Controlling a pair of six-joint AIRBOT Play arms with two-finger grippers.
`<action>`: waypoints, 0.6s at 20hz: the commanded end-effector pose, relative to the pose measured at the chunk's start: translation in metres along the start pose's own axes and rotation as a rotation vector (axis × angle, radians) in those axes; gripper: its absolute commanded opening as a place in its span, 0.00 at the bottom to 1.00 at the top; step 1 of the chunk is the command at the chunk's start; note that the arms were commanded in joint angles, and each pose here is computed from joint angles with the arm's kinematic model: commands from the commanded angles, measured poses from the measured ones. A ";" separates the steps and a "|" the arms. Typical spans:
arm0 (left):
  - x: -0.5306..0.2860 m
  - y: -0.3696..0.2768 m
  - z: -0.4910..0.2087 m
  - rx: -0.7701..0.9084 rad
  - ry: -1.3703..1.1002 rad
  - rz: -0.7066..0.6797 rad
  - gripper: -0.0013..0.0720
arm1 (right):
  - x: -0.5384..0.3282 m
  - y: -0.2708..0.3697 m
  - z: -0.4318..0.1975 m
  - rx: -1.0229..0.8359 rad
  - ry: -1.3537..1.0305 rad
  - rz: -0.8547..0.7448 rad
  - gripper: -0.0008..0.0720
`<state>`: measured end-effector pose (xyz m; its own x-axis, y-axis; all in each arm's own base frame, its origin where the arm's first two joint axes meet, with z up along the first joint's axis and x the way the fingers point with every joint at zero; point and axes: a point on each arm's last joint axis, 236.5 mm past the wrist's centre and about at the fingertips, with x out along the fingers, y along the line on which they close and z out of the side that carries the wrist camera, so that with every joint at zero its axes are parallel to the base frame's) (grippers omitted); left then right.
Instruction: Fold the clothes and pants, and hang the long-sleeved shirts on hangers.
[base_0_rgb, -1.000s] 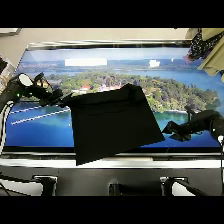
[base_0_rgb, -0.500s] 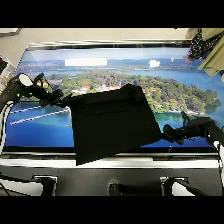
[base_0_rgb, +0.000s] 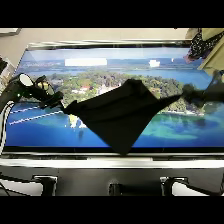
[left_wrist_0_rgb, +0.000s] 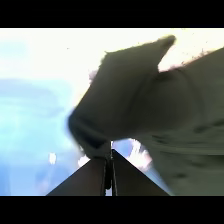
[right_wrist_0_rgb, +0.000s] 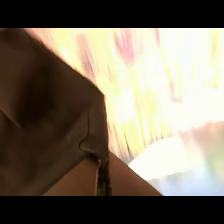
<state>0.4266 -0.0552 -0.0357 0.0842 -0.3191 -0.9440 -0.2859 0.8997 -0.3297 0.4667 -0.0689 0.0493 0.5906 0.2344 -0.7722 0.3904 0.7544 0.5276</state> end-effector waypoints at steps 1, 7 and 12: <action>0.005 -0.006 -0.021 0.022 0.079 0.015 0.04 | -0.001 0.029 0.088 0.089 -0.160 0.054 0.05; 0.015 -0.021 -0.034 0.061 0.106 0.020 0.04 | 0.033 0.021 0.058 0.143 0.022 0.064 0.37; 0.015 -0.020 -0.034 0.060 0.107 0.021 0.04 | -0.016 0.016 -0.009 -0.189 0.266 -0.006 0.45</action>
<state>0.4023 -0.0872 -0.0418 -0.0188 -0.3276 -0.9446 -0.2301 0.9209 -0.3147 0.5047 -0.0711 0.0693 0.5346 0.3105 -0.7860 0.3510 0.7645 0.5407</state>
